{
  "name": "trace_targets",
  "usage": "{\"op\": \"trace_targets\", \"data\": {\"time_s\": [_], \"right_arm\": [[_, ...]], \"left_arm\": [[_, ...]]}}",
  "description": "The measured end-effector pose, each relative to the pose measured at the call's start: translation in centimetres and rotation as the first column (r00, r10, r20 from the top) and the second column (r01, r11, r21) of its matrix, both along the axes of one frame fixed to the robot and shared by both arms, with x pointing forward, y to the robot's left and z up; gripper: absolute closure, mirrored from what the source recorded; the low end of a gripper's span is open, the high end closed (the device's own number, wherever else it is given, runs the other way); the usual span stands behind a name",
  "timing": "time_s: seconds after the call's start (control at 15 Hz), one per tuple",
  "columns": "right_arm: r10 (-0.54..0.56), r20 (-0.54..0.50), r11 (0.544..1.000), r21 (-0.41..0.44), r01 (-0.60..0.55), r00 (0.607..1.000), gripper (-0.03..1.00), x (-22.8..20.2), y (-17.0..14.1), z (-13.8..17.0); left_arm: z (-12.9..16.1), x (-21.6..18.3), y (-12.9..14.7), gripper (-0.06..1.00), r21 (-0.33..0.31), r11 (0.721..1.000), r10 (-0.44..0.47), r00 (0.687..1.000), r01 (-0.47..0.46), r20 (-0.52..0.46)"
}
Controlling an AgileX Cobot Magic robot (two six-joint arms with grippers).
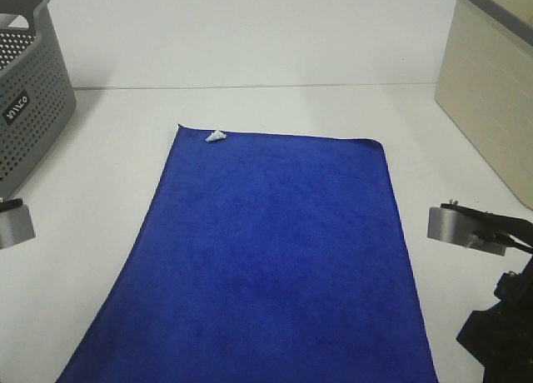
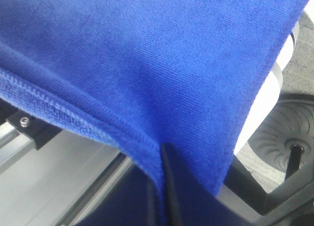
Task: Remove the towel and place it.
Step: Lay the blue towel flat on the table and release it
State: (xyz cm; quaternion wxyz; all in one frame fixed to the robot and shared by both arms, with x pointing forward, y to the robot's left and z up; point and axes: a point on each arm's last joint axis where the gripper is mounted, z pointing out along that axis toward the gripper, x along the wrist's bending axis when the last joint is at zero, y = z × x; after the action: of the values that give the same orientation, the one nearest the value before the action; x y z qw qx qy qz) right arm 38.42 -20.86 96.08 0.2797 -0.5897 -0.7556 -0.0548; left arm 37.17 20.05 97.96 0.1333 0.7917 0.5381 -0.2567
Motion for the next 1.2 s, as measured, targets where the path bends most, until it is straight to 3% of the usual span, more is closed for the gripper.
{"op": "trace_targets", "data": {"time_s": [0.8, 1.2], "right_arm": [[0.014, -0.247, 0.993, -0.112, -0.042, 0.969, 0.95, 1.8, 0.1, -7.5], [0.011, -0.251, 0.992, -0.119, -0.043, 0.968, 0.95, 2.0, 0.1, -8.5]], "left_arm": [[-8.8, 4.1, -1.5, 0.94, 0.073, 0.997, -0.011, 0.975, 0.028, -0.220], [-10.7, 5.6, -1.9, 0.94, 0.094, 0.995, -0.019, 0.965, 0.045, -0.262]]}}
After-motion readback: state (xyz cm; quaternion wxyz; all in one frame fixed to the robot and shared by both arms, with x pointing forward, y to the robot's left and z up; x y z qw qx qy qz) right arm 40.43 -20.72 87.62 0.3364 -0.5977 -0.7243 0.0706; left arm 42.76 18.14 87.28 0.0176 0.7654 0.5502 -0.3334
